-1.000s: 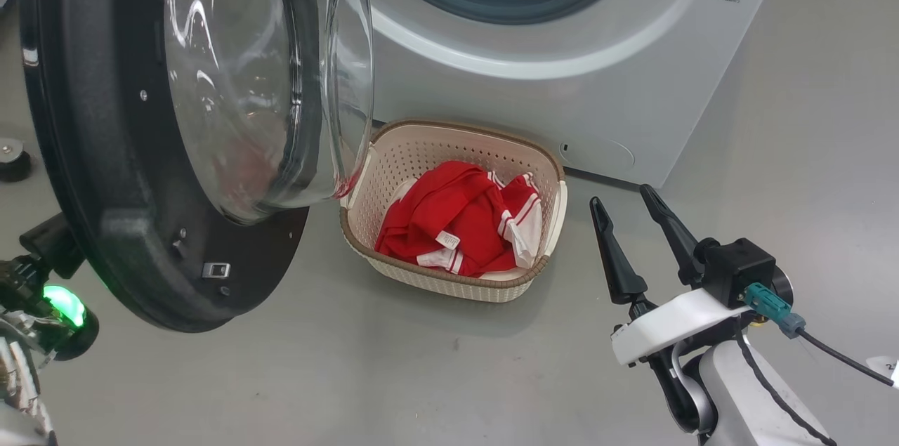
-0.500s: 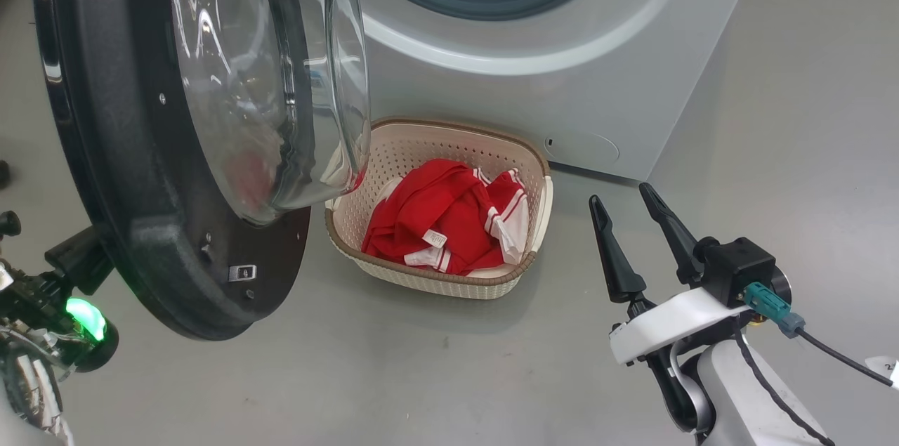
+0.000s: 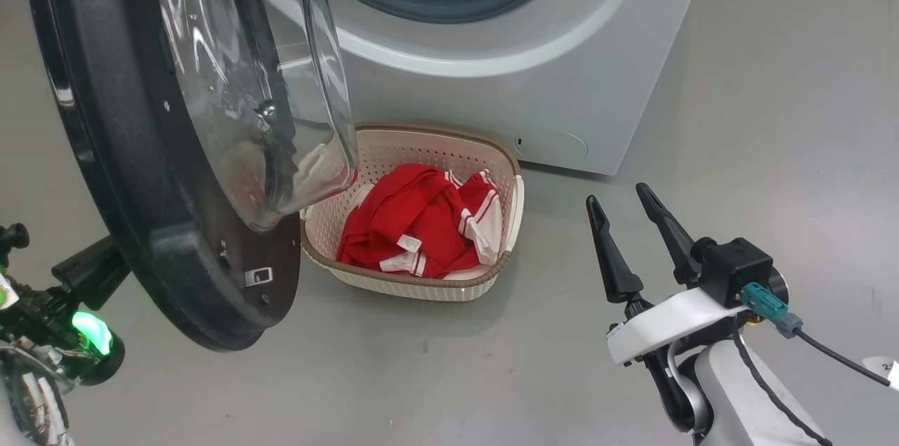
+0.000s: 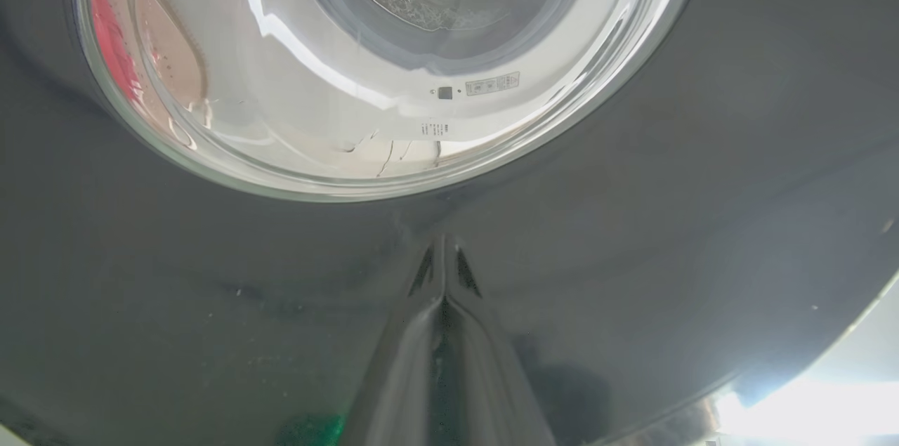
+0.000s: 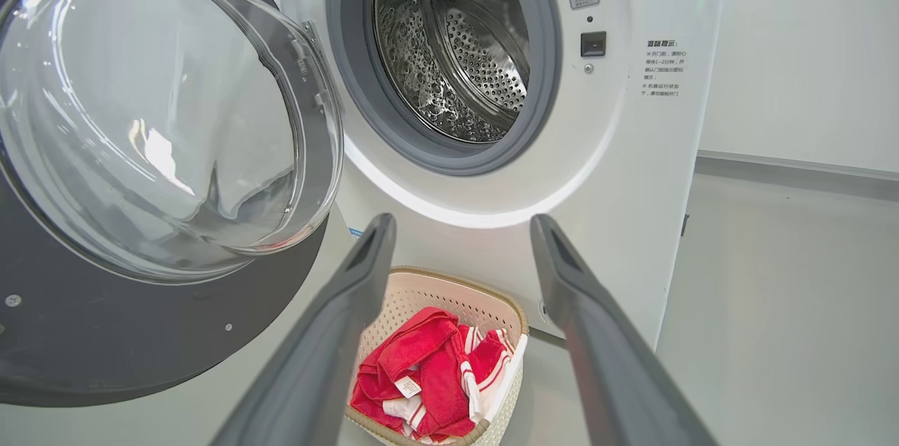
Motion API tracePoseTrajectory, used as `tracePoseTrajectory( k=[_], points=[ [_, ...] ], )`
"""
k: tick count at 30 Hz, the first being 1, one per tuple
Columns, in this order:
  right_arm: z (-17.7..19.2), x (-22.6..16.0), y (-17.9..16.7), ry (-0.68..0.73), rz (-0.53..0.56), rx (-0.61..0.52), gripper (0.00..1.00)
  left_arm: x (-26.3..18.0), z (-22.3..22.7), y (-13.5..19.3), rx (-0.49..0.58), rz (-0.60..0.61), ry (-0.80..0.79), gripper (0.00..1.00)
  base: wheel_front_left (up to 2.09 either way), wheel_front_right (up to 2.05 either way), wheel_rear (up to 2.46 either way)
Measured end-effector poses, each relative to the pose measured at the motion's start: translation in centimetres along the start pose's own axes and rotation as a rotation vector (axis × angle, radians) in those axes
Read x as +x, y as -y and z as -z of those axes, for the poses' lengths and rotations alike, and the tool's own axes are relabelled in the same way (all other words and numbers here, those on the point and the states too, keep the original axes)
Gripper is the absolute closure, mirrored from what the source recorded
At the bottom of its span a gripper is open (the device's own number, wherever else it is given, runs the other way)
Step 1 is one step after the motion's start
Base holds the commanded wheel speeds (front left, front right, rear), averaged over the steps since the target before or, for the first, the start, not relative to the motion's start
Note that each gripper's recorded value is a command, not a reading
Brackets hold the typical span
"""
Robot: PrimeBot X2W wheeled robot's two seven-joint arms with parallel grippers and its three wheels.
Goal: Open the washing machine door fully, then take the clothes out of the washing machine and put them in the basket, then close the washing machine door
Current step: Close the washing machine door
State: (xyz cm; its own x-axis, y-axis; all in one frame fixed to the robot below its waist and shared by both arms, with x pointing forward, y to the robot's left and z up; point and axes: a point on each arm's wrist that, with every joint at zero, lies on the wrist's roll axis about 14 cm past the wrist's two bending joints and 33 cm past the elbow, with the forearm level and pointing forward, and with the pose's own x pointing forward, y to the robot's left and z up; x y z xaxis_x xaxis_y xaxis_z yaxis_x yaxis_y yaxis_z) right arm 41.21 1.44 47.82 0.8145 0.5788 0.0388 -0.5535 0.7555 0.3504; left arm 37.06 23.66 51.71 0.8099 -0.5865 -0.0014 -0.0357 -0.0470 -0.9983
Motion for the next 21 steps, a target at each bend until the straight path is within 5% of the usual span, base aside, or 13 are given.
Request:
tracePoseTrajectory(
  k=[21],
  points=[
    [-1.1,-1.9,2.6,0.027,0.095,-0.012,0.00,4.4,3.3,0.0,-0.089,0.082,-0.139,1.00,0.00,0.00,0.00]
  ],
)
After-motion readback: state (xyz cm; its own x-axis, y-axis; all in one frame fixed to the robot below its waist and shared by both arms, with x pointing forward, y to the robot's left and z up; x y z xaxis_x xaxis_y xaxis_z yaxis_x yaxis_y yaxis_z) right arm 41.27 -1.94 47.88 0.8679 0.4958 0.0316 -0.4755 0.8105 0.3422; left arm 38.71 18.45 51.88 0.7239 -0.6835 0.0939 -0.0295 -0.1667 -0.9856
